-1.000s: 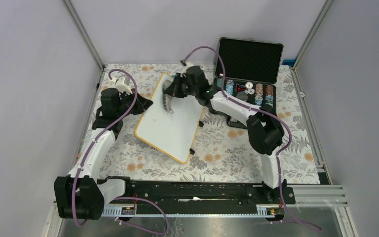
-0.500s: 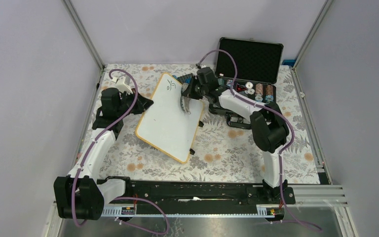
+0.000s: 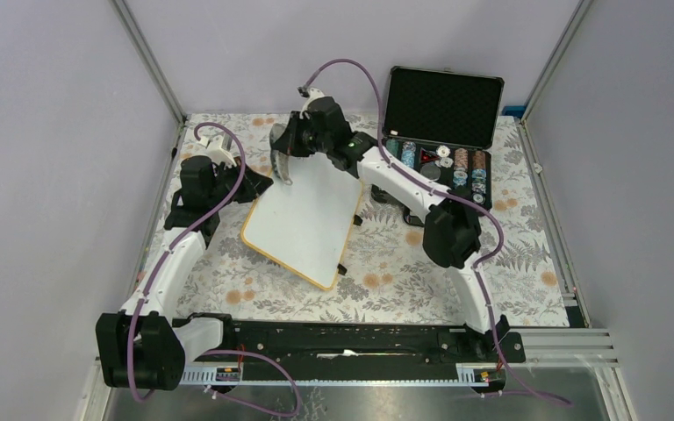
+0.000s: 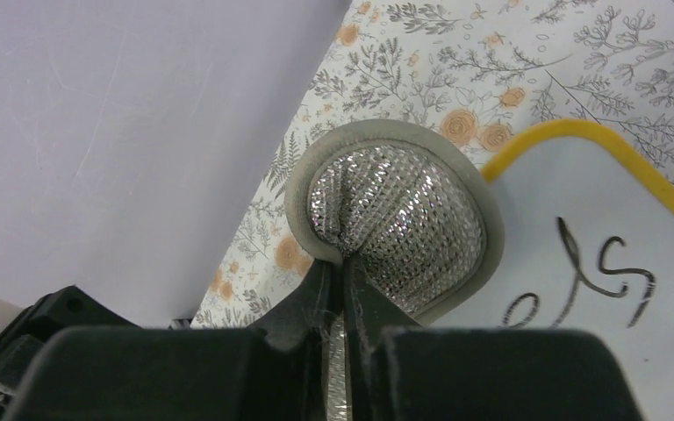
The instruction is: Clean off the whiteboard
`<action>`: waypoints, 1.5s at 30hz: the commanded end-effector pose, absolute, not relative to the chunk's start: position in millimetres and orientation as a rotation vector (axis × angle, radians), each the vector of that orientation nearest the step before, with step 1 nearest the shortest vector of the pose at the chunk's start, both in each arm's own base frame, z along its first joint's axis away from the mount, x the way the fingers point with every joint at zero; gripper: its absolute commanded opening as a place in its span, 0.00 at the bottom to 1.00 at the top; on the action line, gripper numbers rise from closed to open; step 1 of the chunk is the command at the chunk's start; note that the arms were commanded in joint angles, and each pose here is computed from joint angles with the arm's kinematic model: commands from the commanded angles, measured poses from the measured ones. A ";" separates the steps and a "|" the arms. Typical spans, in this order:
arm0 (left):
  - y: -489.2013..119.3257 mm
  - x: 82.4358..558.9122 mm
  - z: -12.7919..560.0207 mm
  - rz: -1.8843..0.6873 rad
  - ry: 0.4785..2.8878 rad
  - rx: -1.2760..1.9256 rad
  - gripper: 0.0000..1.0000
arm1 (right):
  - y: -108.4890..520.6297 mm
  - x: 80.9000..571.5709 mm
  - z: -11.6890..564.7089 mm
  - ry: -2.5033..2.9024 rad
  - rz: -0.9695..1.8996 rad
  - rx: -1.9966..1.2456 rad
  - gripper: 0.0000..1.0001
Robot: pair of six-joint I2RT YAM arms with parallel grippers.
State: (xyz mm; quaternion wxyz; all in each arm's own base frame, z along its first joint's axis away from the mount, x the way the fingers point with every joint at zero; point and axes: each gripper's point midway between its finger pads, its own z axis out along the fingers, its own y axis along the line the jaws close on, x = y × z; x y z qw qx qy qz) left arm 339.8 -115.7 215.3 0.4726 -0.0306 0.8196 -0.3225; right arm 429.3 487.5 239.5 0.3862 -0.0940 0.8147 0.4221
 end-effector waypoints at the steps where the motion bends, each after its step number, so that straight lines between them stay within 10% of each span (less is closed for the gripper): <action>1: -145.0 316.2 209.4 -0.913 2.067 0.053 0.00 | 443.2 447.0 170.1 2.234 0.997 -0.117 0.00; 11: -146.5 315.6 211.0 -0.925 2.065 0.058 0.00 | 356.6 445.7 82.2 2.362 0.859 0.079 0.00; 28: -146.9 315.8 208.2 -0.924 2.072 0.062 0.00 | 473.5 452.0 197.9 2.176 0.996 -0.213 0.00; 45: -150.6 314.4 210.0 -0.945 2.075 0.076 0.00 | 352.2 461.0 79.4 2.370 0.791 0.082 0.00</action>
